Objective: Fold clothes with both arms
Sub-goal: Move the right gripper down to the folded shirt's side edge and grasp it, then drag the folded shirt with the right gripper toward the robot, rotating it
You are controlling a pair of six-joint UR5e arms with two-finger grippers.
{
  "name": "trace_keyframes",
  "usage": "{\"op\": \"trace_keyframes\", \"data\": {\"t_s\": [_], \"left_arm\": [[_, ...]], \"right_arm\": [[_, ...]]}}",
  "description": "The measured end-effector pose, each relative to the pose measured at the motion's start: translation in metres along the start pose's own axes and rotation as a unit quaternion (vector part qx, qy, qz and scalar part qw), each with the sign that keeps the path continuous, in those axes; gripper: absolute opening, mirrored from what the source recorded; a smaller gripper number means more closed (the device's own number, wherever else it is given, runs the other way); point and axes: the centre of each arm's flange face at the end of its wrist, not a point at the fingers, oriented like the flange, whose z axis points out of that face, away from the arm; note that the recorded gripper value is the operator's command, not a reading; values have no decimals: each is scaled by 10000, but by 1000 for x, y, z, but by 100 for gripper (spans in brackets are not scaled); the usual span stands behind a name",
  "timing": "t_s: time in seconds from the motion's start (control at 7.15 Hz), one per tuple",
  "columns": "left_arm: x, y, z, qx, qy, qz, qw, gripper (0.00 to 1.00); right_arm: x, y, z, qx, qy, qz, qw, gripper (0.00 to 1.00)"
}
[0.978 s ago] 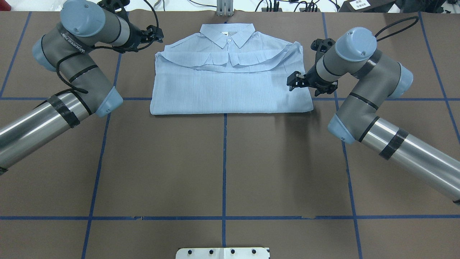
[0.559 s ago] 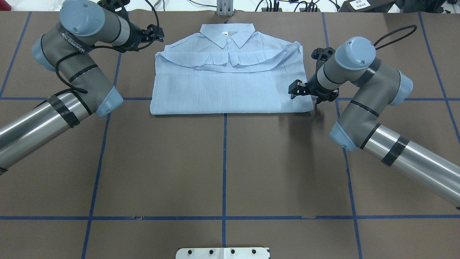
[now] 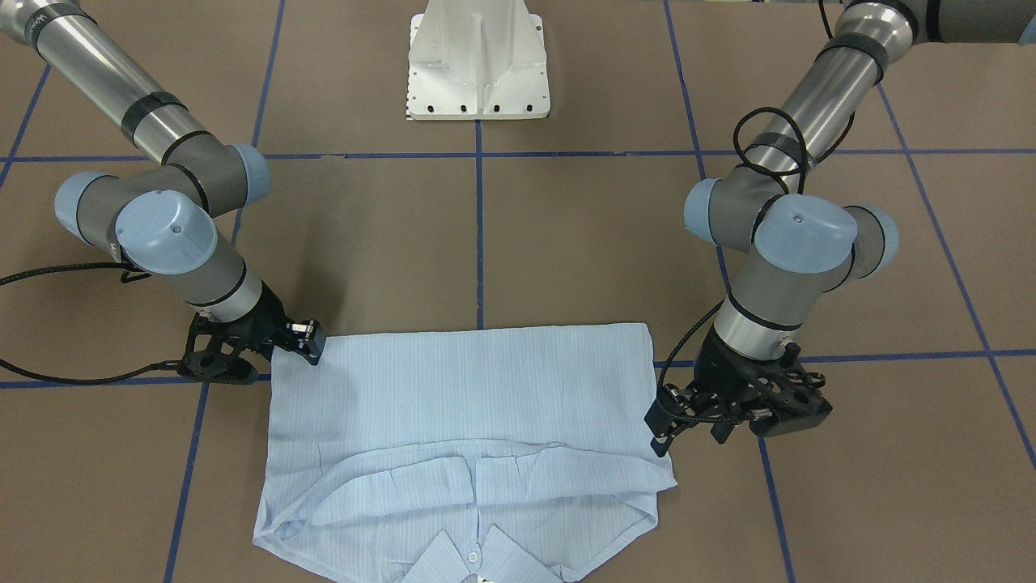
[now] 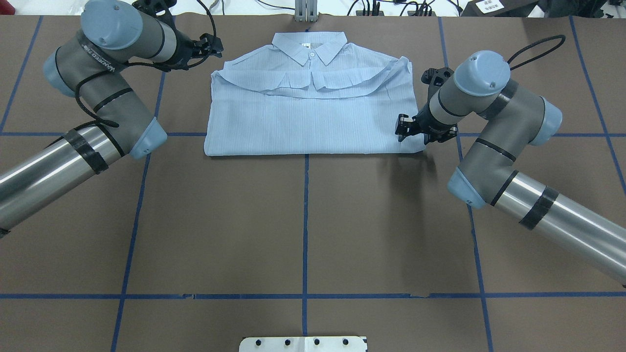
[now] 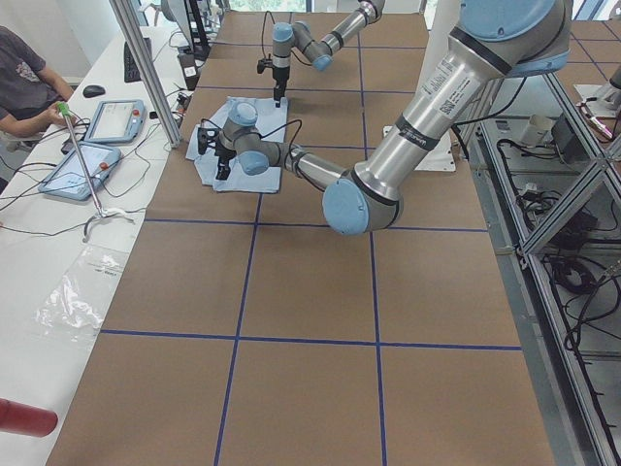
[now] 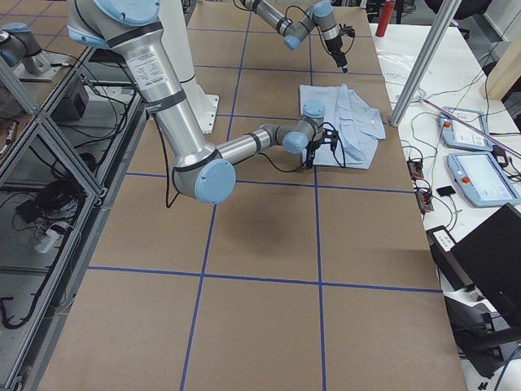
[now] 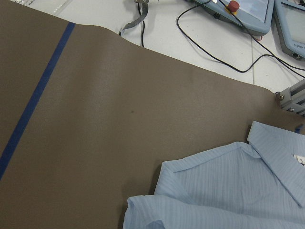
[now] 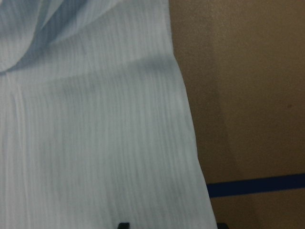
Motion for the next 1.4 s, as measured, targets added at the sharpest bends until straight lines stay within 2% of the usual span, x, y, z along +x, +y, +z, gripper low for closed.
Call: {"op": "trace_keyframes", "data": {"t_s": [0.42,0.84,1.12,1.4], "left_arm": [[2,0,-1,1,20,7,10000,100],[14,0,-13,3,9,-3,10000,100],[23,1,-25,2,-43,-115,9999,100],[25,4,-31,7,-17,-249,9997,100]], "right_arm": [[5,8,3,-18,46,-29,10000,0],[29,42,-23,-74,-132,-184,9997,0],[66,109,-62,-300,-350,-428,9980,0],[83,193,-94,-704,-498,-773,9933,0]]}}
